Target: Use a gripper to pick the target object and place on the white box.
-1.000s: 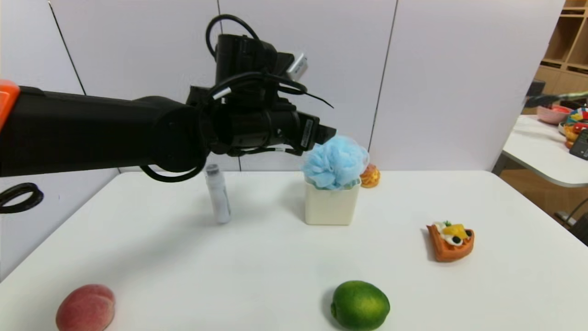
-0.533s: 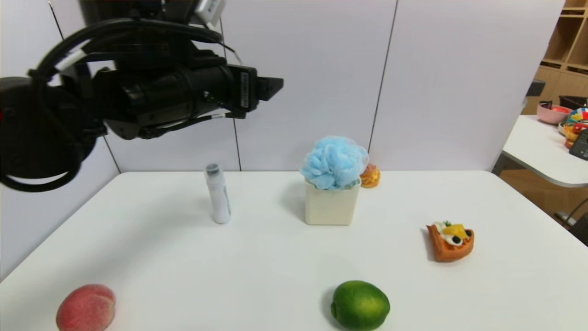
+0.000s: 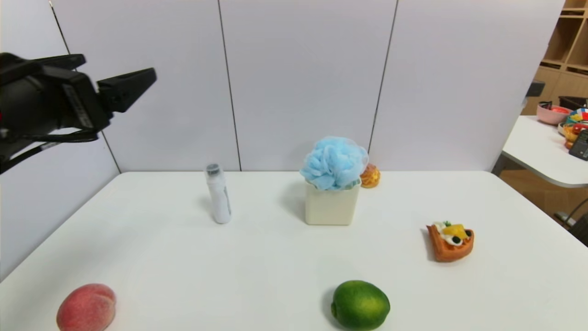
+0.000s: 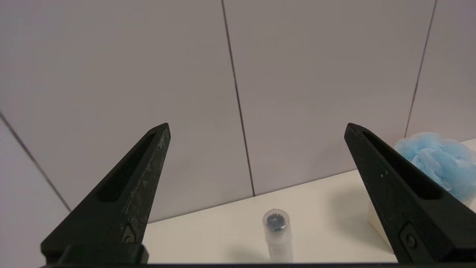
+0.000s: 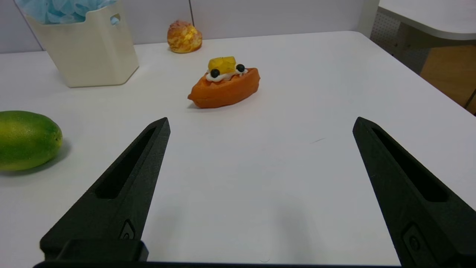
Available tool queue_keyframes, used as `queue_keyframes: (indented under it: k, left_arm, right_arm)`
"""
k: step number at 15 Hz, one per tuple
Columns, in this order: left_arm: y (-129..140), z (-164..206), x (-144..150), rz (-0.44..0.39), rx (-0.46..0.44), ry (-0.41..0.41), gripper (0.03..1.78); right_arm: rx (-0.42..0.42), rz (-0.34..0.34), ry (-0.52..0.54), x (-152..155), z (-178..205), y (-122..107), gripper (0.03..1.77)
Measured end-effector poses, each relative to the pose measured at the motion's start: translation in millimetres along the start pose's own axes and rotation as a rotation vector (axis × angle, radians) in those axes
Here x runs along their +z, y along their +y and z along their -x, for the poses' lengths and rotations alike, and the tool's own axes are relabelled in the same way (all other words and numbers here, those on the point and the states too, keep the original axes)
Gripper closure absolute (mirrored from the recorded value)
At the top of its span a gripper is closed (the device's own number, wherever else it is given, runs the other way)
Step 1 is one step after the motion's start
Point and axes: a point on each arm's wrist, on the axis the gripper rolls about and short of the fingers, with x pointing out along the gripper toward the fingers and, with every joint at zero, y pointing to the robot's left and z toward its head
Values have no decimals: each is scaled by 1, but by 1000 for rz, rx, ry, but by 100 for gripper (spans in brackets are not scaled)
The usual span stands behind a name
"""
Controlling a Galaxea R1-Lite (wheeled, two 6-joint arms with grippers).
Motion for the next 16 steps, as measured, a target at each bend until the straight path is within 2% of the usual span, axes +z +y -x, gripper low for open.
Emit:
queue_keyframes:
  k: [5, 8, 11, 16]
  left_arm:
    - [20, 80, -9, -58, 108, -61, 12]
    - [25, 127, -13, -74, 184, -113, 12]
    - [24, 168, -26, -99, 263, -126, 12]
    - [10, 216, -65, -126, 260, -122, 12]
  right_arm:
    - [0, 0, 0, 0, 0, 0, 10]
    - [0, 0, 0, 0, 0, 0, 10]
    - [0, 0, 0, 0, 0, 0, 10]
    - [0, 0, 0, 0, 0, 0, 10]
